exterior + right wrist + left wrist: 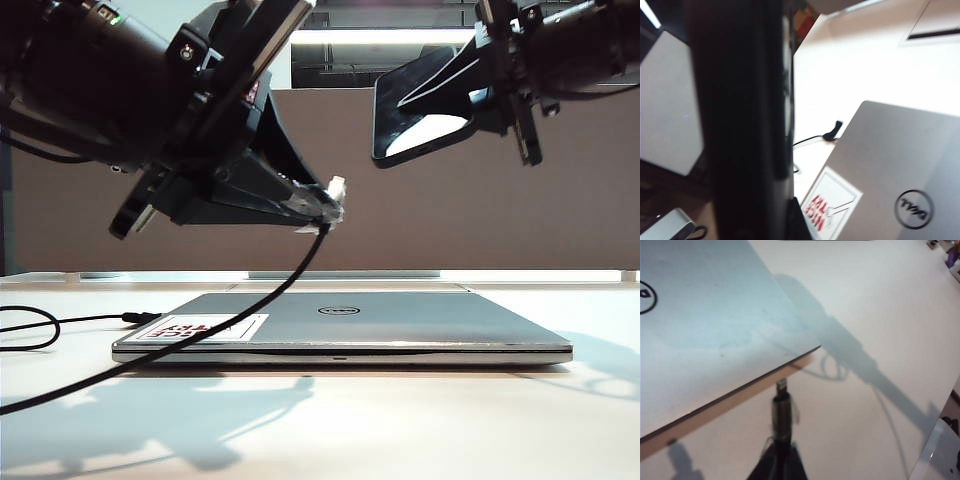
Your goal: Pick up the charging cable and the phone, plug the charging cable into the charging port on the phone, and finally place them back on the table.
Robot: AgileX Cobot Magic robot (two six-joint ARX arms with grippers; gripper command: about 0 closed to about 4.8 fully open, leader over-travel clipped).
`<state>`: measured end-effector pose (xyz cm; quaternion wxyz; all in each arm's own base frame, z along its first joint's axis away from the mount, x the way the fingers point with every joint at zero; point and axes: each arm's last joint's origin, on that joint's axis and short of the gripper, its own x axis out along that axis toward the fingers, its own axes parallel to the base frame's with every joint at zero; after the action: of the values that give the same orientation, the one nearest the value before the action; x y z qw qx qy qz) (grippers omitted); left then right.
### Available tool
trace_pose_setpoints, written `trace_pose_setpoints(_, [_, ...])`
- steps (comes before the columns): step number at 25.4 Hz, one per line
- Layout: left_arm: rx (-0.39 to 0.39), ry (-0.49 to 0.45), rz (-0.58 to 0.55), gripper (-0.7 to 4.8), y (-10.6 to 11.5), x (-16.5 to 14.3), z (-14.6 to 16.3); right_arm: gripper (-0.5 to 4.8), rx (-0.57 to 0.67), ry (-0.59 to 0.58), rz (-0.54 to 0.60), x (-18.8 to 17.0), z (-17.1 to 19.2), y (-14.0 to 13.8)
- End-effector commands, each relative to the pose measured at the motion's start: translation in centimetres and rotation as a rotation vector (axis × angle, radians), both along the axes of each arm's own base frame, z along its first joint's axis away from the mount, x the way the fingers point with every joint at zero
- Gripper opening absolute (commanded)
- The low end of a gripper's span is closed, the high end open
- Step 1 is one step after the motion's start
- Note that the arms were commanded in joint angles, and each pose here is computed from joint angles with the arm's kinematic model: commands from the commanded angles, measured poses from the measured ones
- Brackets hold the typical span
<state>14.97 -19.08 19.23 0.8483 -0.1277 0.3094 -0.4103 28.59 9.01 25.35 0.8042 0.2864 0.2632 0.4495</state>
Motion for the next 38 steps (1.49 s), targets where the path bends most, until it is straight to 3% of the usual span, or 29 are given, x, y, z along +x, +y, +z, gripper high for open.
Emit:
trace_pose_setpoints(1, [-0.032,0.007,0.009,-0.08,-0.1,0.0,0.3,-0.05,0.084,-0.040,0.068,0.6,0.6,0.3])
trace_pose_setpoints(9, [-0.064,0.060,0.035,-0.08,-0.1,0.0,0.3,-0.05,0.138,-0.047,0.116,0.9,0.7,0.6])
trace_pose_setpoints(25, [-0.135,0.009,0.030,-0.08,-0.4,0.2,1.0,-0.05,0.244,0.037,0.289,2.2,-1.5,2.6])
trace_pose_setpoints(31, [-0.187,0.064,0.058,-0.08,-0.5,0.2,1.2,-0.05,0.327,0.041,0.322,2.8,-2.2,3.3])
trace_pose_setpoints(38, [-0.210,0.048,0.056,-0.08,-0.5,0.3,1.5,-0.05,0.357,0.082,0.347,2.8,-2.2,3.4])
